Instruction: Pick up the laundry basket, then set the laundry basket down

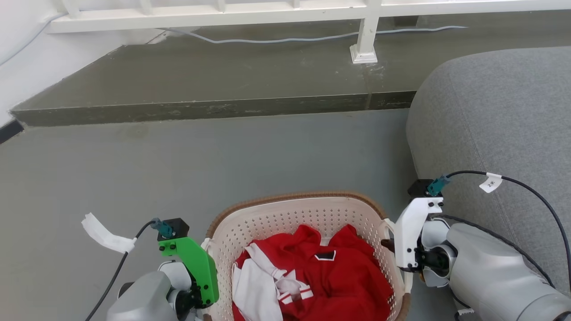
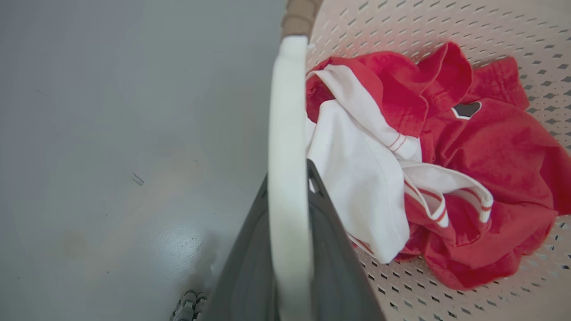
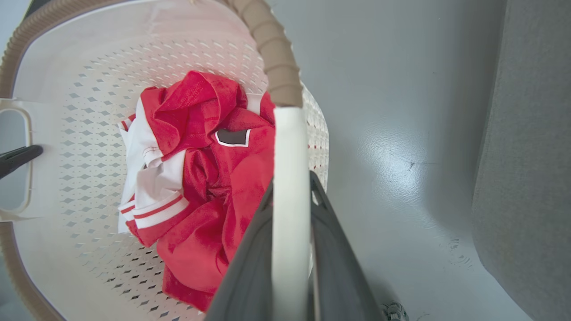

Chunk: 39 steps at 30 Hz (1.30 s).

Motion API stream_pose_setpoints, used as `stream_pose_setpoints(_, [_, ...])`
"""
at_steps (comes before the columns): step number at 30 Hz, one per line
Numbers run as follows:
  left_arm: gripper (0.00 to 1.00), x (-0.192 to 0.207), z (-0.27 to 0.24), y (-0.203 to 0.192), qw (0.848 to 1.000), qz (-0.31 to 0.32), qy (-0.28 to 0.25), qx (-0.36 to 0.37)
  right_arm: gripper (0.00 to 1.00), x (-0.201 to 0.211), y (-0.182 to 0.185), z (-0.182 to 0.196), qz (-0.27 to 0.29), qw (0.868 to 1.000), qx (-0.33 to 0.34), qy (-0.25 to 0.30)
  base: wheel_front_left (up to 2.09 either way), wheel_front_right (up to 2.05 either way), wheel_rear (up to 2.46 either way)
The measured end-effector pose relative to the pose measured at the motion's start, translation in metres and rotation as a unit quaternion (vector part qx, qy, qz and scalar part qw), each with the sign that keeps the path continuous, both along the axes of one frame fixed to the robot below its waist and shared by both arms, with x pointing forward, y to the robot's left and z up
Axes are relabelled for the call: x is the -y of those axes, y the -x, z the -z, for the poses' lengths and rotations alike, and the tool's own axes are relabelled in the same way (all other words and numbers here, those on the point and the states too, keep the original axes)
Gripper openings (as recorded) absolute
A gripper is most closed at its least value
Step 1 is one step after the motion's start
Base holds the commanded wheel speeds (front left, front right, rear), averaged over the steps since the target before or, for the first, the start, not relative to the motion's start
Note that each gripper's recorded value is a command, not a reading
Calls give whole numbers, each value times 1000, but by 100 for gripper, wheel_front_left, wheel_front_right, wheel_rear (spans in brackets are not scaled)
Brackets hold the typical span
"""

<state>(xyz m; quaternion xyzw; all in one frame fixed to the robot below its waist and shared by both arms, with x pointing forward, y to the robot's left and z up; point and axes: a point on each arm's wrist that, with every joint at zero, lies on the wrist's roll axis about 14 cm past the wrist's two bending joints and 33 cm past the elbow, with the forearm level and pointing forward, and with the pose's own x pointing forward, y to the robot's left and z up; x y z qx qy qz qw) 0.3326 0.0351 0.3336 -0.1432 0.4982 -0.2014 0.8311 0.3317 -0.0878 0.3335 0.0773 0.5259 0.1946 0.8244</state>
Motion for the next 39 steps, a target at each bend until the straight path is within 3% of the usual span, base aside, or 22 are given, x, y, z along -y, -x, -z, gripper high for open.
stream_pose_setpoints(22, [0, 2, 6, 0, 1000, 6, -3, -8, 0, 2, 1, 7, 0, 1000, -12, 1, 0, 0, 0])
stream_pose_setpoints(39, [0, 8, 22, -38, 1000, 0, 4, 2, 0, 11, -28, 24, 5, 1000, -19, 1, 0, 0, 0])
